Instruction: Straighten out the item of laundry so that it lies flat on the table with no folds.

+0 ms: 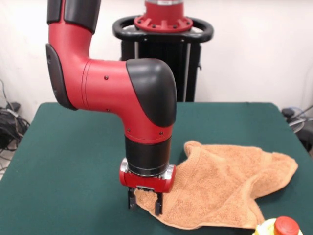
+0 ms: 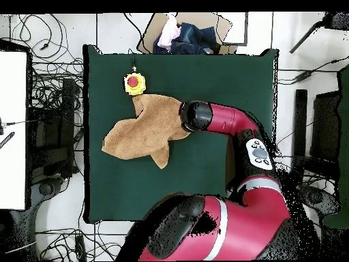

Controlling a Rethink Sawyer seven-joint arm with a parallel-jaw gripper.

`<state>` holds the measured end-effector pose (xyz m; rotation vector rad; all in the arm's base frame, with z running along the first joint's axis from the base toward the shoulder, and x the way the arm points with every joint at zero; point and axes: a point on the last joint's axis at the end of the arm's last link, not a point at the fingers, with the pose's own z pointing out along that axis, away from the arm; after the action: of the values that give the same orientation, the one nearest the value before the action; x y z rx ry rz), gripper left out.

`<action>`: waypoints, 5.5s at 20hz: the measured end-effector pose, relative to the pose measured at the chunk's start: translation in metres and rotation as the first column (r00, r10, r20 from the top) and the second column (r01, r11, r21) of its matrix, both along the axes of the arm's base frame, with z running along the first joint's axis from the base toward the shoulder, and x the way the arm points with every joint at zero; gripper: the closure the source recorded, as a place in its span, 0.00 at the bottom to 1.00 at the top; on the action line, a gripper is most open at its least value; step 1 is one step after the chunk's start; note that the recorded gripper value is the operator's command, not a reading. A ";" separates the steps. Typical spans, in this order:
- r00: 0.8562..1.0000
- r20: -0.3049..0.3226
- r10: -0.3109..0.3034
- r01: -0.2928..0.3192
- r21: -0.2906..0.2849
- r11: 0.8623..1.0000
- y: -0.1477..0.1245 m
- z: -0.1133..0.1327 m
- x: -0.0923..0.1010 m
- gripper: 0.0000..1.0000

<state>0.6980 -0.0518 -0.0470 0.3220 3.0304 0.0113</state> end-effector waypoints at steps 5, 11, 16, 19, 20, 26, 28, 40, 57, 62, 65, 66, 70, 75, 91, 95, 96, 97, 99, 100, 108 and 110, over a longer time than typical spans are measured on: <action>1.000 0.010 0.001 -0.001 -0.004 1.000 0.000 0.006 0.003 0.00; 1.000 0.016 0.003 -0.003 -0.007 1.000 -0.001 0.017 0.004 0.00; 1.000 0.016 0.005 -0.005 -0.008 1.000 0.000 0.023 0.002 0.00; 1.000 0.020 0.005 -0.005 -0.010 1.000 0.000 0.026 0.003 0.00; 1.000 0.021 0.006 -0.005 -0.010 1.000 0.000 0.028 0.003 0.00; 1.000 0.026 0.006 -0.006 -0.012 1.000 0.000 0.032 0.004 0.00; 1.000 0.028 0.007 -0.006 -0.013 1.000 -0.001 0.035 0.004 0.00; 1.000 0.030 0.007 -0.007 -0.014 1.000 -0.001 0.036 0.005 0.00; 1.000 0.016 -0.004 0.004 -0.004 1.000 -0.003 -0.007 0.010 0.00; 1.000 0.014 -0.006 0.006 -0.003 1.000 -0.005 -0.010 0.015 0.00; 1.000 0.008 -0.007 0.007 -0.002 1.000 -0.005 -0.011 0.016 0.00; 1.000 0.007 -0.007 0.007 -0.002 1.000 -0.005 -0.011 0.016 0.00; 1.000 0.004 -0.006 0.006 0.002 1.000 -0.004 -0.010 0.018 0.00; 1.000 0.004 -0.006 0.006 0.003 1.000 -0.003 -0.010 0.018 0.00; 0.999 0.026 0.023 -0.023 -0.002 1.000 0.016 -0.003 0.023 0.00; 0.998 0.055 0.037 -0.036 -0.010 0.999 0.024 0.008 0.029 0.00; 0.996 0.073 0.043 -0.042 -0.015 0.999 0.027 0.014 0.033 0.00; 0.996 0.078 0.044 -0.043 -0.017 0.999 0.028 0.016 0.034 0.00; 0.995 0.092 0.049 -0.047 -0.021 0.999 0.029 0.023 0.037 0.00; 0.994 0.096 0.050 -0.048 -0.022 0.999 0.030 0.025 0.037 0.00; 0.993 0.111 0.051 -0.049 -0.027 0.998 0.029 0.038 0.038 0.00; 0.993 0.112 0.050 -0.047 -0.028 0.999 0.027 0.039 0.038 0.00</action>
<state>0.7360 -0.0245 -0.0081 0.2376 2.9236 -0.0050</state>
